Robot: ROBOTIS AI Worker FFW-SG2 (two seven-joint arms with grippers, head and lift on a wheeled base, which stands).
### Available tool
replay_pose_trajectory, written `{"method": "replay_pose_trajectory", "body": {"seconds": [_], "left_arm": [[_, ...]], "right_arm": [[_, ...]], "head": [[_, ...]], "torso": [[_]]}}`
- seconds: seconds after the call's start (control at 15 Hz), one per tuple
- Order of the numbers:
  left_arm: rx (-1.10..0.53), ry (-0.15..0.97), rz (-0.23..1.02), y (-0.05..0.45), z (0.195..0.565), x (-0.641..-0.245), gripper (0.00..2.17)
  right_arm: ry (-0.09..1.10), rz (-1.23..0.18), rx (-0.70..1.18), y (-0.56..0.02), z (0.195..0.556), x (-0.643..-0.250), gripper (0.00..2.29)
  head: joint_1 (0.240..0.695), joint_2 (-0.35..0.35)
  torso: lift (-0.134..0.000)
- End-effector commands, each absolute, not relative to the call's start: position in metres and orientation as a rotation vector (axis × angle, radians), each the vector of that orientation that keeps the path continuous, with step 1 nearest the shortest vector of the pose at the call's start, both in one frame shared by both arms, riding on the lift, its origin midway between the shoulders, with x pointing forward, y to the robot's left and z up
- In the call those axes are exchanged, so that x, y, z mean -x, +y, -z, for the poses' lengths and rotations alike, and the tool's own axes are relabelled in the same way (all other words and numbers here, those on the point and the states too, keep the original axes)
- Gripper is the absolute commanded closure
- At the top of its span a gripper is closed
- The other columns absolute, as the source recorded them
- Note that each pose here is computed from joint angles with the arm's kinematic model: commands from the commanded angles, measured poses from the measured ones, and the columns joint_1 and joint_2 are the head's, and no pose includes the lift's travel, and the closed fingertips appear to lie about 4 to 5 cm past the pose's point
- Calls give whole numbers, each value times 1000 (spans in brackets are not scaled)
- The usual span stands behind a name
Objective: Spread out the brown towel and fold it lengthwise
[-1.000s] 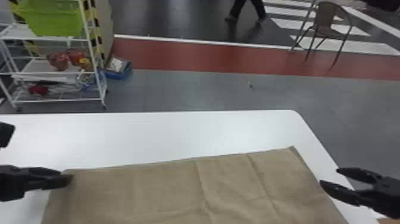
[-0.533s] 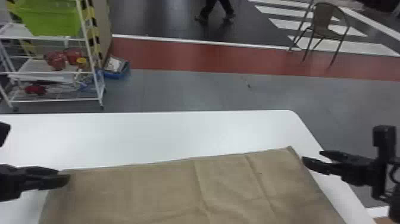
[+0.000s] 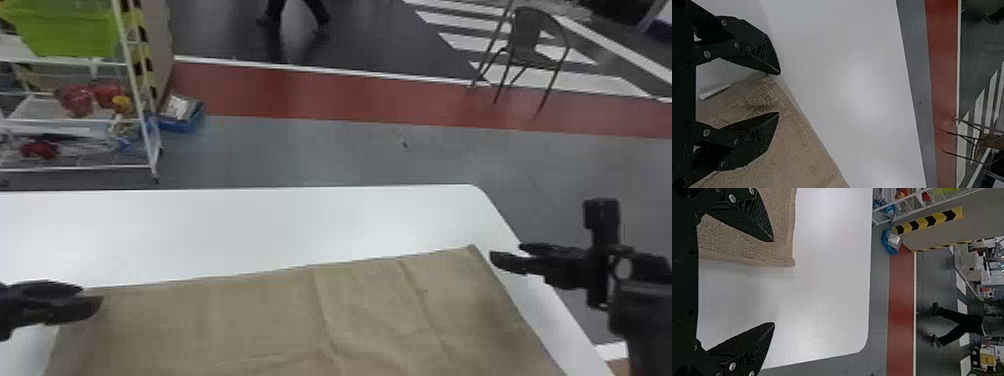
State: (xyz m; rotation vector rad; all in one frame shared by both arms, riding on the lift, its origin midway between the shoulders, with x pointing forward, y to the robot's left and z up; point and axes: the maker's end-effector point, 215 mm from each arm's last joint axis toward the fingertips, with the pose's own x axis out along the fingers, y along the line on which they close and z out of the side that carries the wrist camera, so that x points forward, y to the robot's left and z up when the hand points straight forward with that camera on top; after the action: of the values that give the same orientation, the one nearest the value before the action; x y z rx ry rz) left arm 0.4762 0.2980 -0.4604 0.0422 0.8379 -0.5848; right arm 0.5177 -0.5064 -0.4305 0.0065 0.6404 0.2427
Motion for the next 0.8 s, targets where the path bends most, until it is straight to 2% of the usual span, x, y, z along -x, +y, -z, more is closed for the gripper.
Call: {"method": "replay_pose_trajectory", "body": {"seconds": [0.0,0.73], "left_arm": [[-45,838,591,297,461,-474,613],[-81,810,642,293,457,-466,613]], "right_arm": [[644,-249,3,-500,438,-529,151],[674,-273,21,-480,454,-538,356]], "head": [[695,-229],[695,-208]], "torso": [[-122],[-122]]}}
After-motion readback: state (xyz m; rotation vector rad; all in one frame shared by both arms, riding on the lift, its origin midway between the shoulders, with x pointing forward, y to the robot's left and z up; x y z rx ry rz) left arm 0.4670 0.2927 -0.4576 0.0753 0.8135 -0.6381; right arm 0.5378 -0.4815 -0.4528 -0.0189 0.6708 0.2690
